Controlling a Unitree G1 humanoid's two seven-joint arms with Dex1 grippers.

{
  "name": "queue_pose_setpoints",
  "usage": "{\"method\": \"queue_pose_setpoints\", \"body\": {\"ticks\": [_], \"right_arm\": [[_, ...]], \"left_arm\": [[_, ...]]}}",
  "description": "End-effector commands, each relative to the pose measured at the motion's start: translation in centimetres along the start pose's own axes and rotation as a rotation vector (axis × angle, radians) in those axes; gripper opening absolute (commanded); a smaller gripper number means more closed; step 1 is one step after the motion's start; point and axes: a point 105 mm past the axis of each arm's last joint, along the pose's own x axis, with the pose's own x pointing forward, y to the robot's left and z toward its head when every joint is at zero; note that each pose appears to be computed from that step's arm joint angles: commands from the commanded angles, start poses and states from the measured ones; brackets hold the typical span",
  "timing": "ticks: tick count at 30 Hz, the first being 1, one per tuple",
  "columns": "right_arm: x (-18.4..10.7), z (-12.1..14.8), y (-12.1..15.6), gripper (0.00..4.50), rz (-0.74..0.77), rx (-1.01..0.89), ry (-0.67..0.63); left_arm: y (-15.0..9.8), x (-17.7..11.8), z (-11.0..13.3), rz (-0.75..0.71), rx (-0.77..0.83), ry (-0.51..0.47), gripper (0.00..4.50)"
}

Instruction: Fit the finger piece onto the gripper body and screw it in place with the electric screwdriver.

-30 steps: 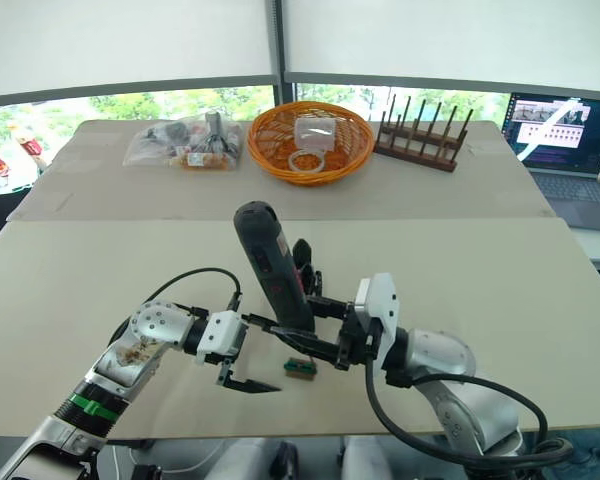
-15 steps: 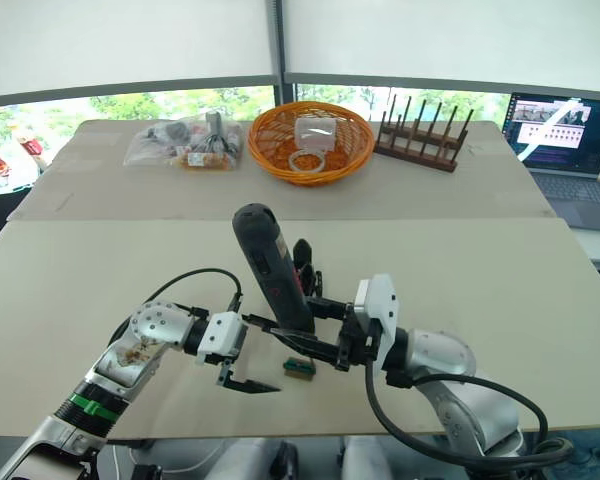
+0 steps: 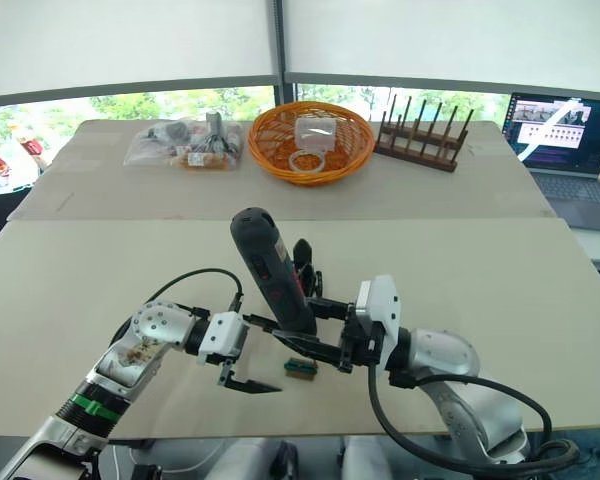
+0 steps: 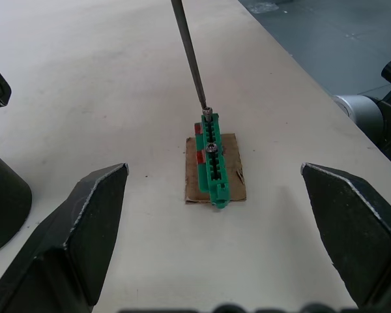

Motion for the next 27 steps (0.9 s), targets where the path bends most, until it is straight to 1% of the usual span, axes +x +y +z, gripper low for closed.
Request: {"method": "queue_pose_setpoints", "body": {"ticks": [1, 27], "right_arm": [[0.2, 1.2, 0.6, 1.91, 0.022, -0.040, -0.051], [-0.5, 0.2, 0.9, 1.91, 0.034, -0.018, 0.006]], "left_arm": [[0.4, -0.1, 0.7, 0.010, 0.026, -0.017, 4.50], [0.6, 0.2, 0.8, 0.012, 0.034, -0.024, 4.50]]}}
